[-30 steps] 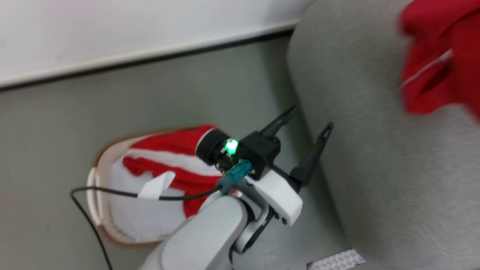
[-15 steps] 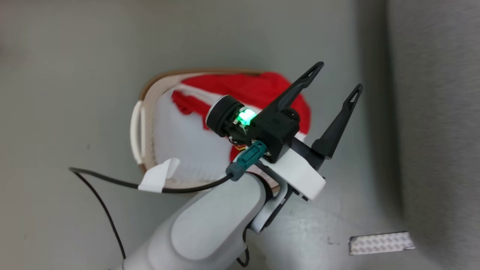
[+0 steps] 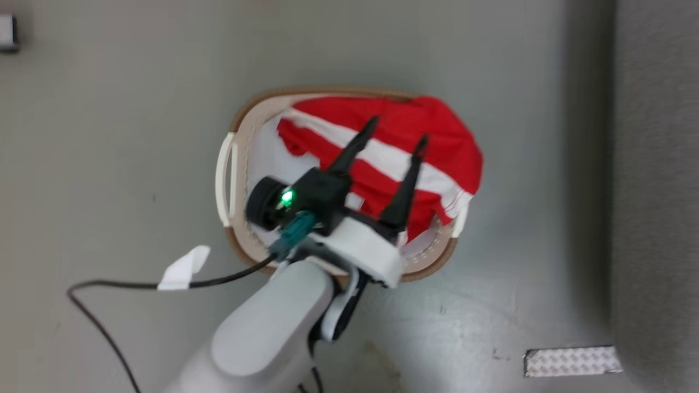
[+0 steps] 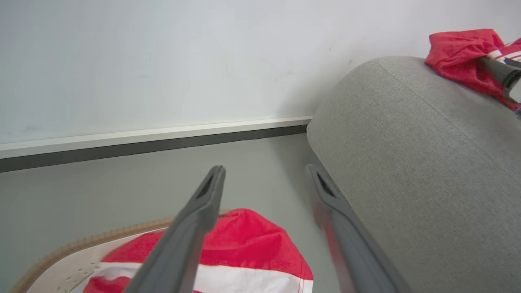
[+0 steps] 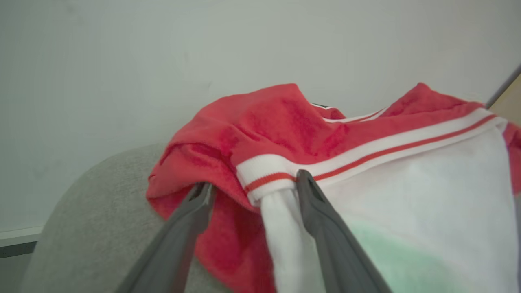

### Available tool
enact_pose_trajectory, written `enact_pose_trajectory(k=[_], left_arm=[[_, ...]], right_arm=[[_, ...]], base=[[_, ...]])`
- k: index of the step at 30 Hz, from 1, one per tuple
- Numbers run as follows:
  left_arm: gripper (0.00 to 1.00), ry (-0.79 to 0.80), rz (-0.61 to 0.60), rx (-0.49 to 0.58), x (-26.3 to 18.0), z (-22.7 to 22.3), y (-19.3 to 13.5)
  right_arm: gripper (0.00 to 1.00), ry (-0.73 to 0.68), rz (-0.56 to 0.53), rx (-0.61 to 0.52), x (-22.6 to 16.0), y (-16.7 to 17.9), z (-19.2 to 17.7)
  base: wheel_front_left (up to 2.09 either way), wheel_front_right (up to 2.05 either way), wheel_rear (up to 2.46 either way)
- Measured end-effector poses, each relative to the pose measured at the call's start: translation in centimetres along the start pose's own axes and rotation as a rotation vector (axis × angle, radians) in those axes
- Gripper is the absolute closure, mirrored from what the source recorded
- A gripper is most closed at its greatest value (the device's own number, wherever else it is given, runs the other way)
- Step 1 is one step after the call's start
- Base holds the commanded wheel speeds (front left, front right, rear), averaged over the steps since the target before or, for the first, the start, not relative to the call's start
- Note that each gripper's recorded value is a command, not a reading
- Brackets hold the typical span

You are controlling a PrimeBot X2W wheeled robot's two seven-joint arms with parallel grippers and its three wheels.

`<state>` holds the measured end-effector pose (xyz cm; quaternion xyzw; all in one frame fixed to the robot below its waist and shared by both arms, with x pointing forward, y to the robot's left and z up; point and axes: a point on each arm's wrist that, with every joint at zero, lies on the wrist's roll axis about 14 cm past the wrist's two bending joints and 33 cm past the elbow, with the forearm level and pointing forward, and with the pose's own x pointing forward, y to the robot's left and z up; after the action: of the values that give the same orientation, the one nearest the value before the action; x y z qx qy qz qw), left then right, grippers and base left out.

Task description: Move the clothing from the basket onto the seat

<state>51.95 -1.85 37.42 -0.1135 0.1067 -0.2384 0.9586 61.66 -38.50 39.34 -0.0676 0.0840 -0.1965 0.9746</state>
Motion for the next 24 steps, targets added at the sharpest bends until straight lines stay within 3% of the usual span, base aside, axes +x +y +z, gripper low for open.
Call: enact_pose_trajectory(k=[7, 15, 24], left_arm=[[0.00, -0.070, 0.070, 0.003, -3.2, 4.1, 0.3], [0.00, -0.138, 0.210, 0.036, -9.7, 7.8, 2.0], [0.00, -0.213, 0.421, 0.080, -18.3, 10.0, 5.5]], right_arm=[[0.00, -0.110, 0.073, 0.003, -7.5, -0.7, 5.0], [0.00, -0.229, 0.153, 0.098, -16.8, -0.6, 9.2], [0.00, -0.271, 0.278, 0.177, -26.0, 2.5, 9.8]], base=[[0.00, 0.00, 0.00], [0.00, 0.00, 0.00], [0.00, 0.00, 0.00]])
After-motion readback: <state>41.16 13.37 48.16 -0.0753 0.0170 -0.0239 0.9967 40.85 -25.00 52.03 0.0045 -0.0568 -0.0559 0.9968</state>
